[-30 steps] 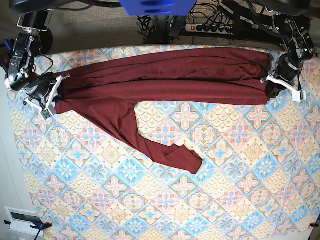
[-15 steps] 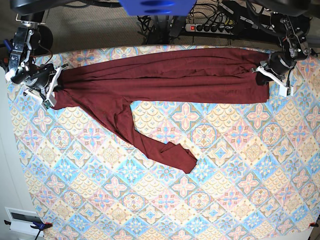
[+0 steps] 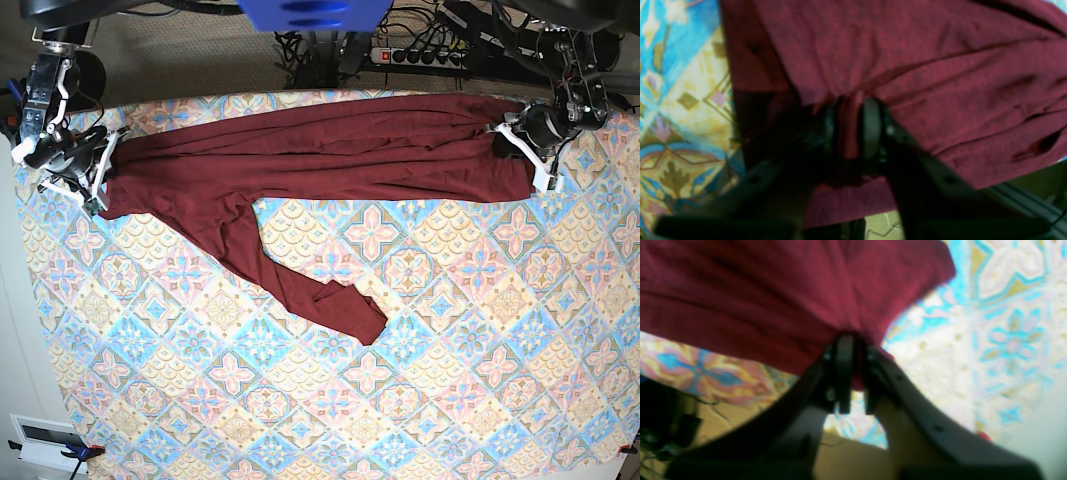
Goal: Layout the t-shirt on the table in an organized manner, then fold the t-shirt properly
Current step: 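Reach the right gripper to the trailing sleeve and grasp it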
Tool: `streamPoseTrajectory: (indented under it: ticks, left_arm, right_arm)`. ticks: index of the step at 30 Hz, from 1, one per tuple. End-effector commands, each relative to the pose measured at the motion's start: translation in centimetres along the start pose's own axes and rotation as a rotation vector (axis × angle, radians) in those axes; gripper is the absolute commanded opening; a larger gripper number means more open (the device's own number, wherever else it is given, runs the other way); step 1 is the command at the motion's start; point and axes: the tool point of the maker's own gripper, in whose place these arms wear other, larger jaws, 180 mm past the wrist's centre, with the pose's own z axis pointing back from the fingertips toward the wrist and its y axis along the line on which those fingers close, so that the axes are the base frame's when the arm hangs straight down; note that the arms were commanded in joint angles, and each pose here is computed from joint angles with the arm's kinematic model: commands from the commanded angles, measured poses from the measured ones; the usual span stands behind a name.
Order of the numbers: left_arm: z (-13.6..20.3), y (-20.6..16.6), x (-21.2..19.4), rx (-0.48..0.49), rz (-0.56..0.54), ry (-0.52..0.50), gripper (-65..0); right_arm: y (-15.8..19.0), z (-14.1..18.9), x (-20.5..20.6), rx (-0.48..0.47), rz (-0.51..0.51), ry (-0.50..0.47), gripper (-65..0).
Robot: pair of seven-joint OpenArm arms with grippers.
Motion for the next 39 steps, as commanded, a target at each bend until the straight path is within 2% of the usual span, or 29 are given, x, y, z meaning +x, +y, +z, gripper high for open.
streamPoseTrajectory:
  ticks: [1,3,6,11,14,18,21,24,27,31,36,39]
  left_arm:
    - [0.6,0.3,0.8,0.011,-0.018,-0.021,-47.3]
    - [1.0,0.8,1.3,0.015,0.005,-0.045,-43.0]
    - [2.7,2.0,2.7,-0.005,0.122,-0.152,-38.7]
    - [5.8,4.0,4.6,-0.028,0.271,-0.318,-38.2]
    - [6.5,3.9,5.4,-0.062,0.301,-0.368,-38.2]
    - [6.8,3.3,6.0,-0.108,0.321,-0.399,-38.2]
    - [6.9,3.1,6.2,-0.122,0.326,-0.408,-38.2]
    - [6.9,3.1,6.2,-0.122,0.326,-0.408,-38.2]
    - [6.9,3.1,6.2,-0.123,0.326,-0.408,-38.2]
    - [6.9,3.1,6.2,-0.123,0.326,-0.408,-38.2]
    - [6.9,3.1,6.2,-0.124,0.326,-0.407,-38.2]
    - [6.9,2.9,6.7,-0.131,0.321,-0.418,-38.2]
  right_arm:
    - [-1.2,1.3,2.0,-0.037,0.023,-0.068,-54.4]
    - [-1.3,2.0,3.1,-0.057,0.046,-0.098,-50.9]
    - [-1.2,3.0,4.4,-0.077,0.079,-0.135,-47.7]
    - [-1.3,4.1,5.6,-0.106,0.102,-0.174,-47.2]
    - [0.7,3.2,6.4,-0.057,0.098,-0.198,-47.1]
    - [3.3,2.5,12.6,0.004,0.182,-0.313,-47.0]
    - [3.1,3.0,17.3,-0.036,0.264,-0.375,-47.0]
    - [5.1,1.6,20.7,0.009,0.260,-0.427,-47.0]
    - [6.5,-0.4,21.4,0.072,0.237,-0.414,-47.0]
    - [6.5,-2.6,20.7,0.115,0.200,-0.362,-47.0]
    - [8.8,-4.3,22.1,0.202,0.138,-0.390,-46.9]
    - [8.1,-4.6,23.5,0.210,0.120,-0.399,-46.9]
